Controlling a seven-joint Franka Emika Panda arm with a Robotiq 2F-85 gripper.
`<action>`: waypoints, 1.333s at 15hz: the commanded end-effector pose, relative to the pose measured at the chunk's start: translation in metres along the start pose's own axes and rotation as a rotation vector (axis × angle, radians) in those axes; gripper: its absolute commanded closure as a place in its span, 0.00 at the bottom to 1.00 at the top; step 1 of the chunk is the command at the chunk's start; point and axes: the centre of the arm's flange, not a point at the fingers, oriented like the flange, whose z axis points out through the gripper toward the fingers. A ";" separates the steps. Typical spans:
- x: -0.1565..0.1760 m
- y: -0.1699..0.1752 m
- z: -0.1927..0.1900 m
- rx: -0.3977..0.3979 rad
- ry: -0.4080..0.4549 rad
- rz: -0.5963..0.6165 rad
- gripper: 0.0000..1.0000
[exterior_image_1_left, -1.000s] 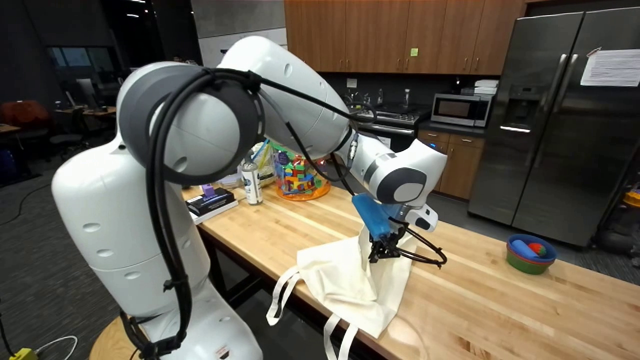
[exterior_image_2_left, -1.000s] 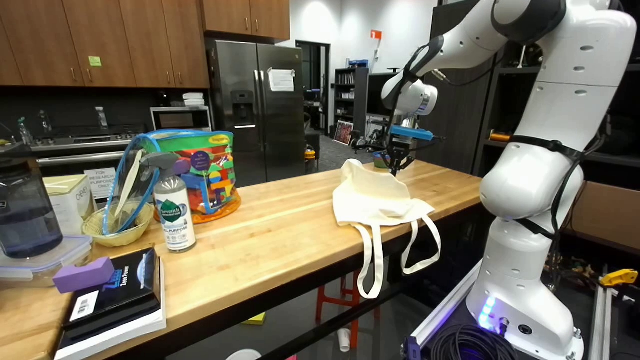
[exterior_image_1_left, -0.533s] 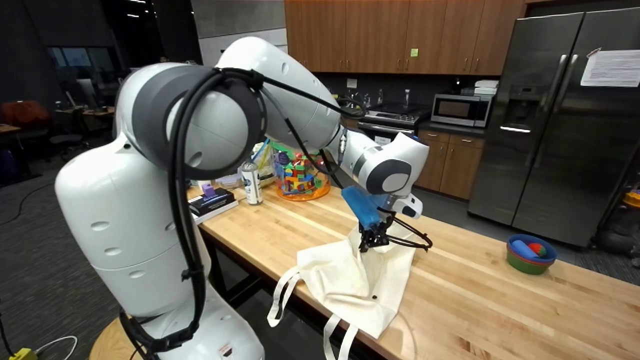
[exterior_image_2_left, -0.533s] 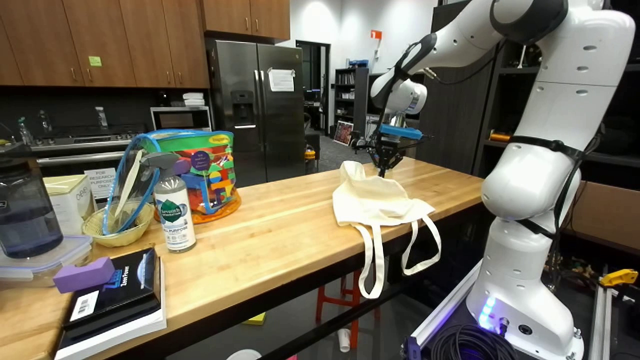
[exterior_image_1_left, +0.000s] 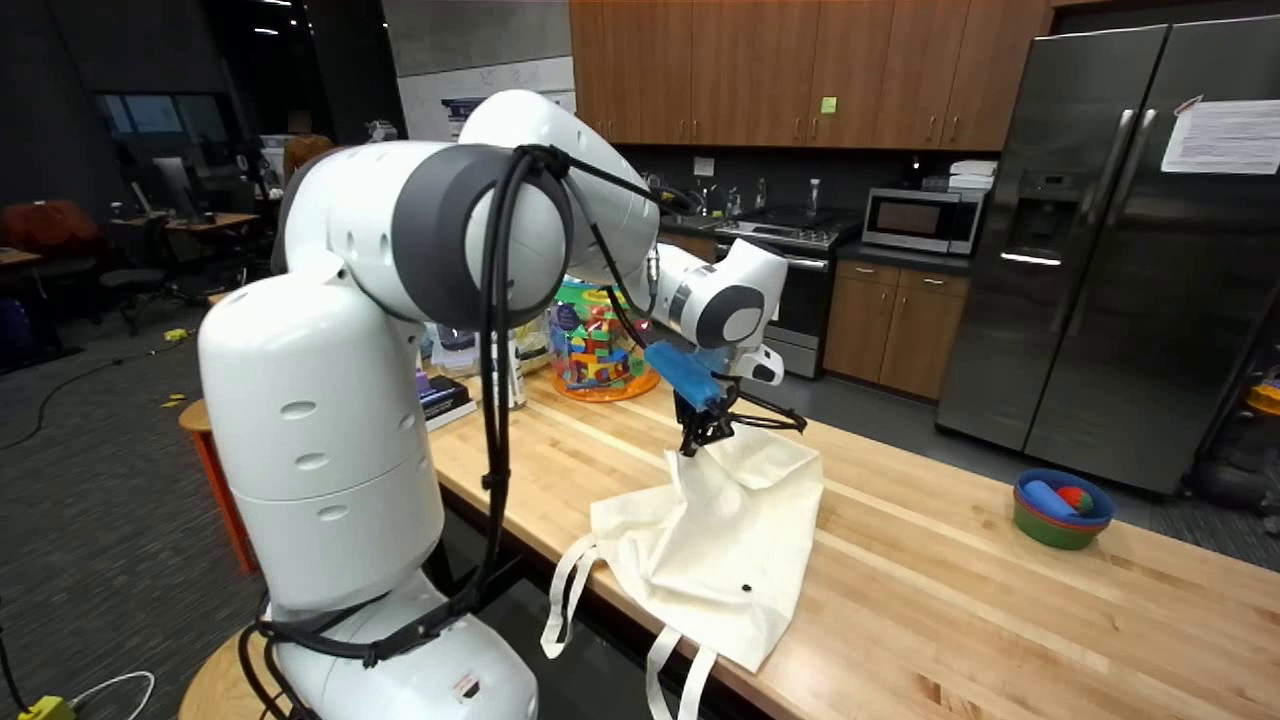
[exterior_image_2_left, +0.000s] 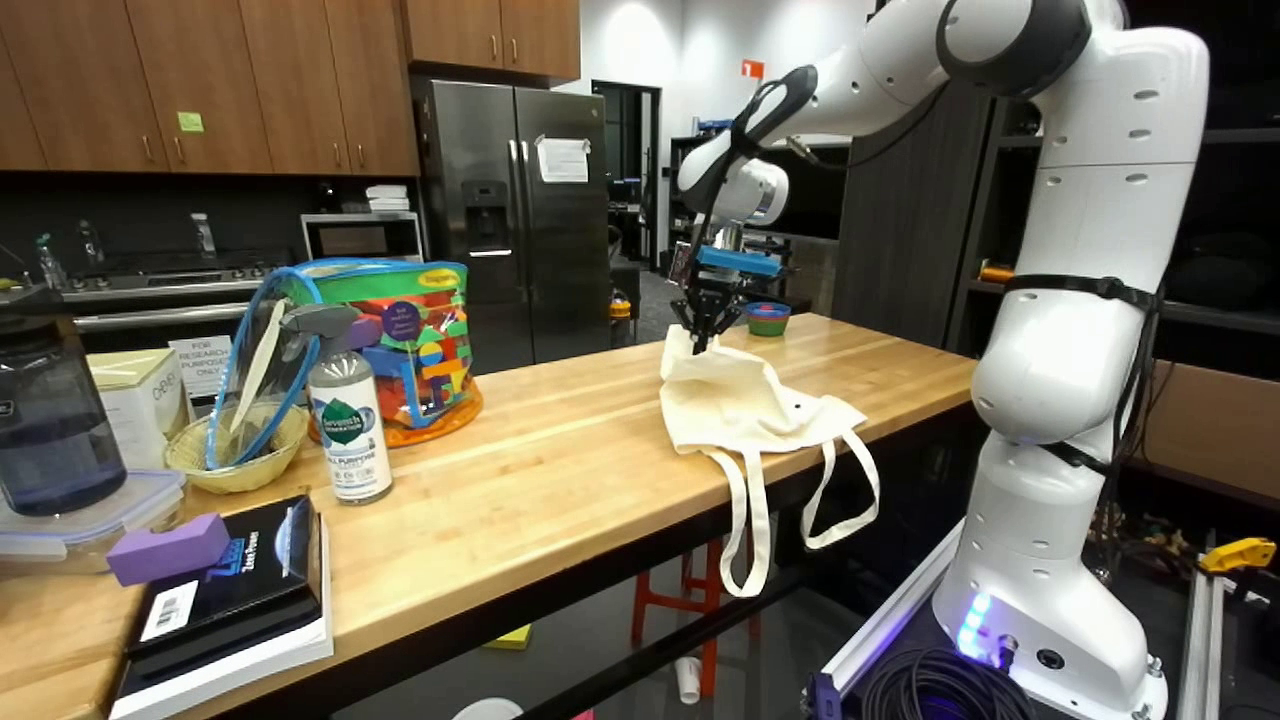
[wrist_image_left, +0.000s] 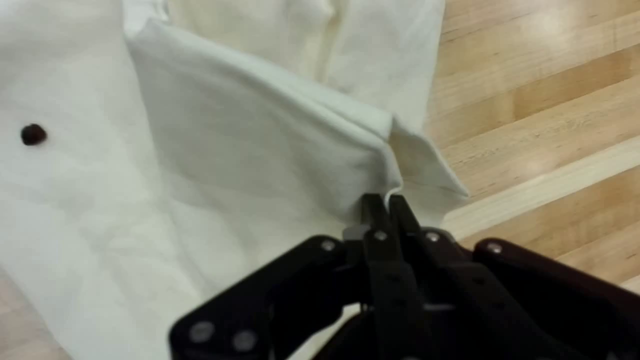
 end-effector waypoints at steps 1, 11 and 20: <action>0.016 -0.046 0.001 -0.005 -0.012 -0.071 0.99; 0.058 -0.129 -0.020 0.010 -0.025 -0.166 0.99; 0.102 -0.098 -0.041 0.052 0.011 -0.035 0.99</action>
